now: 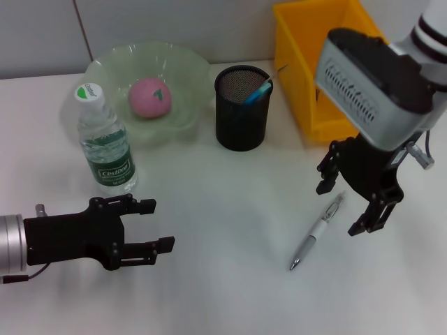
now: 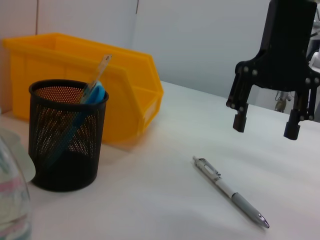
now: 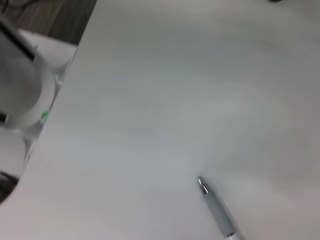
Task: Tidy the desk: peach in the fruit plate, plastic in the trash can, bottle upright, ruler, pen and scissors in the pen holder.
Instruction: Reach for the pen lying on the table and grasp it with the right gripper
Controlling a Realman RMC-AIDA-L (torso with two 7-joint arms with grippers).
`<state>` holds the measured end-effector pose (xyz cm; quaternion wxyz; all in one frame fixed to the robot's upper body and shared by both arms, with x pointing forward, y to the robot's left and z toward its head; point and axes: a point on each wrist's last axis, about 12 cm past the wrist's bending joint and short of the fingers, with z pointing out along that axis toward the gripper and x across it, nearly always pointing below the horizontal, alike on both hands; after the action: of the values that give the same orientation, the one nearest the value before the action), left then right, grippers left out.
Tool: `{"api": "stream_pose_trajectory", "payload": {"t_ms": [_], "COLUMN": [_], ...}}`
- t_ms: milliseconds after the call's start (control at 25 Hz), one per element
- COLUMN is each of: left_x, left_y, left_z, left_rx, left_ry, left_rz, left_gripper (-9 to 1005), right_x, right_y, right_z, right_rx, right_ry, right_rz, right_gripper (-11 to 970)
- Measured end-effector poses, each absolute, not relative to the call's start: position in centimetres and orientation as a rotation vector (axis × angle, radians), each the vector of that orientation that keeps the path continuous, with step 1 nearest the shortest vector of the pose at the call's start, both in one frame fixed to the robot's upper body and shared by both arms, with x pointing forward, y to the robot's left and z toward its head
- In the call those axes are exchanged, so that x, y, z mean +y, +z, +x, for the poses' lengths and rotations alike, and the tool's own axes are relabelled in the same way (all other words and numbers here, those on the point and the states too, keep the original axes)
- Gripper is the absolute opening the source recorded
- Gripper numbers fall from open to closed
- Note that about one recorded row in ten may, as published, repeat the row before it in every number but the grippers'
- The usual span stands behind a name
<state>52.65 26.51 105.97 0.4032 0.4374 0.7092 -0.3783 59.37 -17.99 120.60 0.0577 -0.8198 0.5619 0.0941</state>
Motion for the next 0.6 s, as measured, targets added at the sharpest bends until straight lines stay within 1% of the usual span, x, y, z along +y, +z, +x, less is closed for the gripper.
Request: {"api": "stream_pose_trajectory", "payload": {"t_ms": [320,600], "left_x": [27.0,27.1], "left_y": [105.8,105.5], "left_z": [52.4,52.0], "left_rx": [1.804,1.802], "left_ry": [-0.955,-0.959], "left_rz": [1.069,1.034], "left_gripper": [802,801], "right_x": [-16.8,-15.6], "right_y": [120.2,119.4], "right_z": [59.4,58.6], "right_rx": [1.555,1.458], "right_ry": [0.208,0.163], "right_rz": [-2.591,-2.716], "right_gripper": [760,760]}}
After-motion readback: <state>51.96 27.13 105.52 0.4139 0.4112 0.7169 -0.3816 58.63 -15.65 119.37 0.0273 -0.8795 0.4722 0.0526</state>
